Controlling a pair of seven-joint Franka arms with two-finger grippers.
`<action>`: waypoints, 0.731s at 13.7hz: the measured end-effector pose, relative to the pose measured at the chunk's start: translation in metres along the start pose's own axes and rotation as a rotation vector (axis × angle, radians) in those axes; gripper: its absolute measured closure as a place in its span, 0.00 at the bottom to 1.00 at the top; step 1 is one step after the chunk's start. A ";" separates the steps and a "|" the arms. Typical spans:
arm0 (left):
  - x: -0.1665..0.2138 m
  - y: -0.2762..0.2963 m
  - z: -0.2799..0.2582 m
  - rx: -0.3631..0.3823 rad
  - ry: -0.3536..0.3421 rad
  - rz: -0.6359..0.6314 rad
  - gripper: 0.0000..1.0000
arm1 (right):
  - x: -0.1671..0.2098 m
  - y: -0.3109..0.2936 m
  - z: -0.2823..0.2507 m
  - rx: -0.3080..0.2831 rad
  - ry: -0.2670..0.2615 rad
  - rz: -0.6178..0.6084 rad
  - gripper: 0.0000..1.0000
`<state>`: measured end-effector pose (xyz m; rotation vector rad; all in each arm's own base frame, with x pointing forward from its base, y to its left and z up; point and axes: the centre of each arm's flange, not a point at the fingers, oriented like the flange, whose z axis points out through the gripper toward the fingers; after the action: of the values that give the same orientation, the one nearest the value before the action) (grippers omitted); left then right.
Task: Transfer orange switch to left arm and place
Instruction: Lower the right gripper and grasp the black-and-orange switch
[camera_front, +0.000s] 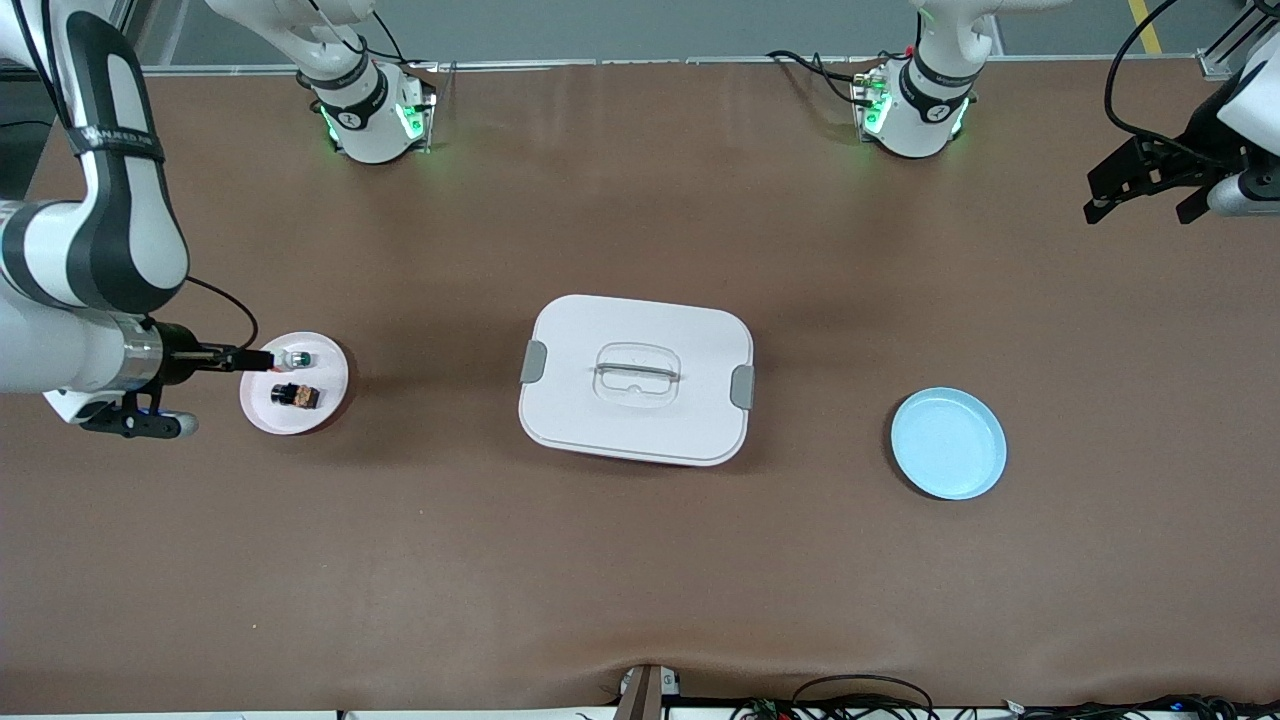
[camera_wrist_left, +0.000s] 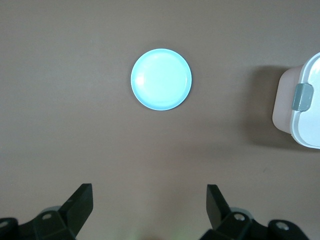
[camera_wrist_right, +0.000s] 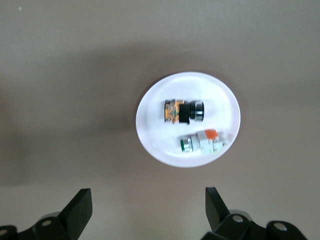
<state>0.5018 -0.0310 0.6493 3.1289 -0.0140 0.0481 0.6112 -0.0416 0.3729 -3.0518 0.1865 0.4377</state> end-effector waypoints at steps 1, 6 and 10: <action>0.000 0.000 0.000 0.000 0.000 0.000 0.00 | 0.005 0.004 0.009 0.001 0.011 0.007 0.00; 0.000 0.000 0.000 0.000 0.000 0.000 0.00 | 0.029 0.021 0.048 -0.040 0.084 0.013 0.00; 0.000 0.000 0.000 0.000 0.000 0.000 0.00 | 0.032 0.024 0.081 -0.053 0.161 0.006 0.00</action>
<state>0.5018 -0.0312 0.6494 3.1289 -0.0148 0.0485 0.6158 -0.0634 0.2857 -3.1389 0.1943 0.2004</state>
